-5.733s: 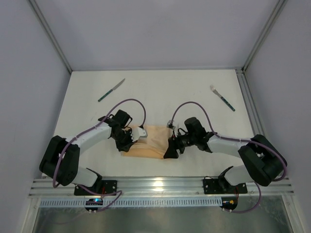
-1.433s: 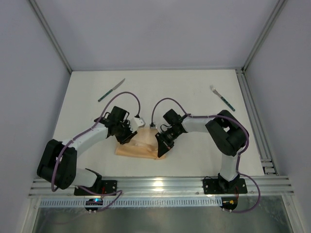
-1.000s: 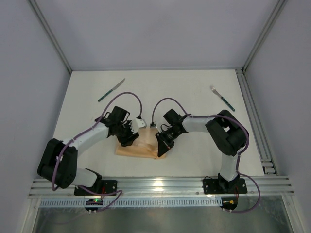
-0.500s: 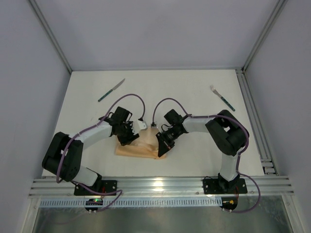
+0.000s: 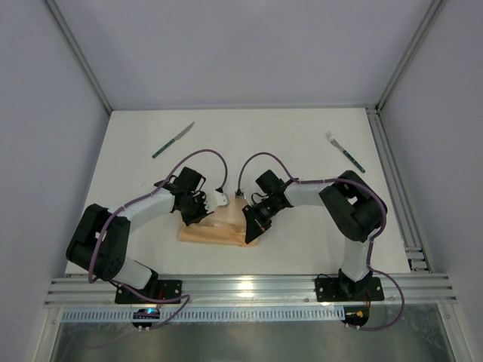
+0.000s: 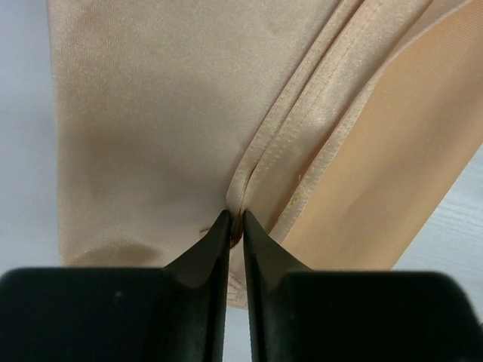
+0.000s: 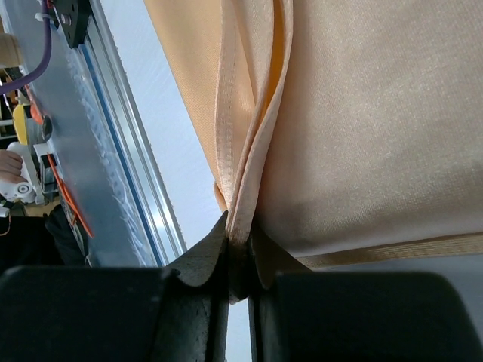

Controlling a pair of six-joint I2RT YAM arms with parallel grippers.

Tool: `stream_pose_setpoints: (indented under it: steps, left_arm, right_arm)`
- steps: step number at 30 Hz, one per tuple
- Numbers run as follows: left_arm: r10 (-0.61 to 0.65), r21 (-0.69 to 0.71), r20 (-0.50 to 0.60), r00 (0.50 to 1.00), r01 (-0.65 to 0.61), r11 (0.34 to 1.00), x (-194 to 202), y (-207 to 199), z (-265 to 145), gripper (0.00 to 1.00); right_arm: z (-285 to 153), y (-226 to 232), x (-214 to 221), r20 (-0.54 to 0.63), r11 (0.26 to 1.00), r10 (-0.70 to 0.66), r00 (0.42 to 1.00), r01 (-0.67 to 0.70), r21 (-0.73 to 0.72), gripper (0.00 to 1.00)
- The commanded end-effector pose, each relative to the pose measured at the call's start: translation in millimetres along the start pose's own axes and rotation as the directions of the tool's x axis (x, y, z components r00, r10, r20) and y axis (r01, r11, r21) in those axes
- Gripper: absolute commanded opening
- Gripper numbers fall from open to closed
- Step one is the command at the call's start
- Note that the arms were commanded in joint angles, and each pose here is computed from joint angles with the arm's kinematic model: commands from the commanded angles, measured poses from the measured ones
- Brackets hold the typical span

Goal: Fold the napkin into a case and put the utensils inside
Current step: Fold the lower triangle-folded napkin at the center of the board.

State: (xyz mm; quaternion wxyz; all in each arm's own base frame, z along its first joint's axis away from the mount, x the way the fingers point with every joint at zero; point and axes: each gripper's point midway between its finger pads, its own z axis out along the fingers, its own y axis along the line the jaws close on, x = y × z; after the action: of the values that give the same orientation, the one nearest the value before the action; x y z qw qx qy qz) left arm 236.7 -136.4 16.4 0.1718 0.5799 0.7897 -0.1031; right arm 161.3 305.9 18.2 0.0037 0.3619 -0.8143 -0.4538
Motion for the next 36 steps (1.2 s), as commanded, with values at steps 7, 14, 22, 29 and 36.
stream_pose_setpoints:
  steps: [7,14,22,29,36]
  left_arm:
    - [0.014,-0.03,0.0,1.0,-0.014,0.999,0.2,3.3,-4.6,0.0]
    - [0.008,-0.069,0.011,1.0,-0.008,0.998,-1.7,8.4,-9.6,0.0]
    - [0.005,-0.067,0.018,1.0,-0.004,0.998,-2.9,7.7,-10.0,0.0]
    - [-0.011,-0.07,0.037,0.999,0.014,0.997,-6.9,6.5,-14.8,0.0]
    - [-0.018,-0.072,0.042,0.999,0.021,0.997,-5.9,3.6,-18.1,0.0]
  right_arm:
    - [-11.4,5.1,-19.5,0.072,0.999,-0.018,0.997,0.015,0.044,0.51]
    - [-44.9,5.3,-39.3,0.187,0.992,-0.025,0.982,0.001,0.125,0.71]
    - [-81.2,-3.3,-68.9,0.309,0.966,-0.071,0.948,-0.011,0.257,0.75]
    - [-97.3,-59.5,-110.6,0.435,0.914,-0.036,0.9,-0.146,0.377,0.74]
    - [-71.9,-81.4,-128.7,0.465,0.928,0.064,0.883,-0.225,0.298,0.73]
